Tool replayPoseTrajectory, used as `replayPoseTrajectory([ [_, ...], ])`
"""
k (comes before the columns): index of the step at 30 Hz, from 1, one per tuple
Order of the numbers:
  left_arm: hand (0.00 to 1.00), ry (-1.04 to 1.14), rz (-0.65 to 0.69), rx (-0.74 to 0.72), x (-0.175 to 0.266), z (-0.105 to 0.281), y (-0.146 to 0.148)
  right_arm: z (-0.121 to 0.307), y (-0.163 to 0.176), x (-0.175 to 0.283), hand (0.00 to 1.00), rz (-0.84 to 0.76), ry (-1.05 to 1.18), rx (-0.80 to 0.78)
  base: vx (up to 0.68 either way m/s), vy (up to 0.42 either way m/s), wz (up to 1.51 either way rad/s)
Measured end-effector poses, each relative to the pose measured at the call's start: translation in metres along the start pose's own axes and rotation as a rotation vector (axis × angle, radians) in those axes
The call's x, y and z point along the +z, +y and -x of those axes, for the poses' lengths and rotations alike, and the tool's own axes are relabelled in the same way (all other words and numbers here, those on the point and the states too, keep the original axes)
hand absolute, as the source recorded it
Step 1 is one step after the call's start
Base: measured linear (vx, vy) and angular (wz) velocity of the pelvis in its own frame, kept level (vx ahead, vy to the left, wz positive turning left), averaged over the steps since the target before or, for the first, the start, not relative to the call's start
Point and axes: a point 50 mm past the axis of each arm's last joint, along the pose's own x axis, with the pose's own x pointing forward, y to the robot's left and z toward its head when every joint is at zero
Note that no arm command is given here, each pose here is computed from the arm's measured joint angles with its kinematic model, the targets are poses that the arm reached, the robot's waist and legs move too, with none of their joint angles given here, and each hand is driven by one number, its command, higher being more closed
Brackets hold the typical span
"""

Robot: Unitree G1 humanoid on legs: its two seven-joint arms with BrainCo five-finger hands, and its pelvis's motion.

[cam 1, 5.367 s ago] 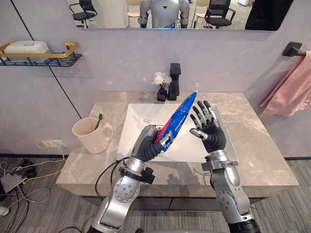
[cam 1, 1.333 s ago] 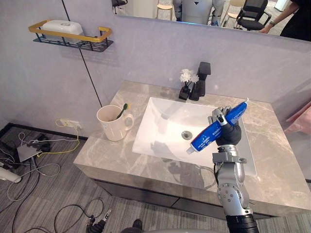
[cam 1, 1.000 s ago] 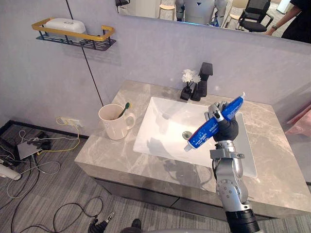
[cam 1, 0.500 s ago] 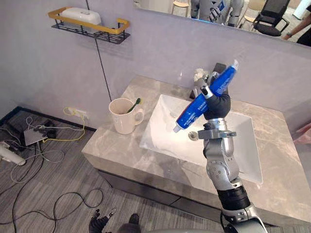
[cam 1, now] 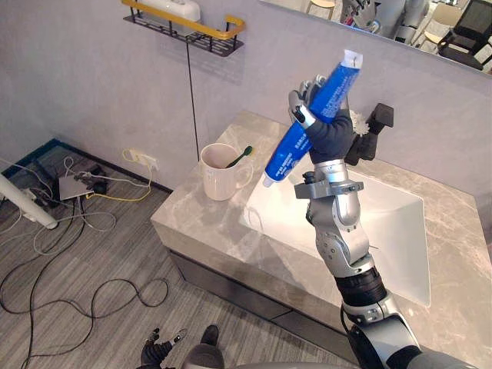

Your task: Organize washtable

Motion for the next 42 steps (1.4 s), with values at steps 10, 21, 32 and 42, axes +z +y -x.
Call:
replayPoseTrajectory([
  [10, 0.00, -0.023, -0.036, -0.010, 0.004, -0.002, 0.002, -0.033, 0.015, 0.016, 1.00, 0.135, -0.101, 0.077, -0.02, -0.013, 0.06],
  [21, 0.00, -0.062, -0.065, -0.027, 0.018, -0.006, -0.001, -0.059, 0.031, 0.007, 1.00, 0.277, -0.089, 0.136, -0.01, -0.013, 0.04],
  [32, 0.00, -0.085, -0.075, -0.030, 0.023, -0.008, -0.001, -0.078, 0.036, -0.005, 1.00, 0.375, -0.026, 0.157, 0.00, -0.009, 0.03],
  [42, 0.00, -0.091, -0.073, -0.031, 0.025, -0.008, -0.001, -0.078, 0.032, -0.021, 1.00, 0.445, 0.041, 0.150, 0.00, -0.001, 0.00],
])
